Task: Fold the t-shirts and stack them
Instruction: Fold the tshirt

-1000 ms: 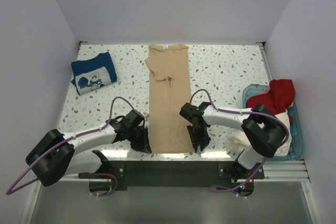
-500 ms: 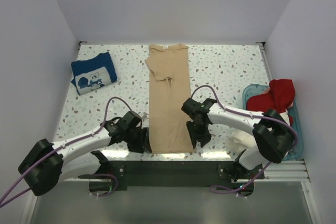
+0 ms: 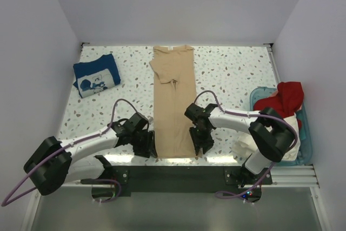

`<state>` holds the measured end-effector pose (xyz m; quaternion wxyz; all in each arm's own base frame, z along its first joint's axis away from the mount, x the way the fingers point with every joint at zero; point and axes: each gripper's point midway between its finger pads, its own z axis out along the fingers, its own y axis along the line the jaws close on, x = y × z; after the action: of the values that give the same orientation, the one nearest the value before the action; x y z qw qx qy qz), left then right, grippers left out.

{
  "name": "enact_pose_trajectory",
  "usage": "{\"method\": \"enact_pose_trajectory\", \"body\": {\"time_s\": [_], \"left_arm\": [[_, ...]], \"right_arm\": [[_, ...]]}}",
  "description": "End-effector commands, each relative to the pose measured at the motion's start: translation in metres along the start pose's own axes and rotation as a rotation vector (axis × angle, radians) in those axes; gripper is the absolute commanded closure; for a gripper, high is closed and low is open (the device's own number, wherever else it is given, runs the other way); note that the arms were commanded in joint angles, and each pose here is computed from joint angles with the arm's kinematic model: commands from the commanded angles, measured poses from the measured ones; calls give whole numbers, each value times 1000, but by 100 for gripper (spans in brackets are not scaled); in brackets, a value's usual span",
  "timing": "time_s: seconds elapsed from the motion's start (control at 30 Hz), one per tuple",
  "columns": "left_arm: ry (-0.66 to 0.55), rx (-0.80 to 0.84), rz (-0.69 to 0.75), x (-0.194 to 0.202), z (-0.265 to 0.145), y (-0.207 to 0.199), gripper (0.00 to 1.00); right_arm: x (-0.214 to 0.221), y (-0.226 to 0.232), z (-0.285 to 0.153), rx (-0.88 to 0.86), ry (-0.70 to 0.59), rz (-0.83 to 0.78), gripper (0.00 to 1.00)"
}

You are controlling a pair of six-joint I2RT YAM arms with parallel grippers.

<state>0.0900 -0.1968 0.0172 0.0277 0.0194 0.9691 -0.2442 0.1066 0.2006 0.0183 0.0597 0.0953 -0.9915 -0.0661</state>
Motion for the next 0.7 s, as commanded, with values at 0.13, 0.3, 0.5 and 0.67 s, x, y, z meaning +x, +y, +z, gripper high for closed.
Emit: {"method": "enact_pose_trajectory", "body": {"time_s": [0.13, 0.3, 0.5, 0.67], "left_arm": [[-16, -33, 54, -7, 13, 9, 59], [15, -45, 47, -2, 19, 15, 78], [29, -44, 51, 0, 20, 15, 100], [13, -72, 30, 2, 15, 21, 100]], "right_arm": [[3, -2, 16, -10, 24, 2, 63], [3, -3, 20, -10, 35, -3, 75], [7, -5, 17, -1, 51, -6, 99], [17, -11, 13, 15, 66, 10, 100]]}}
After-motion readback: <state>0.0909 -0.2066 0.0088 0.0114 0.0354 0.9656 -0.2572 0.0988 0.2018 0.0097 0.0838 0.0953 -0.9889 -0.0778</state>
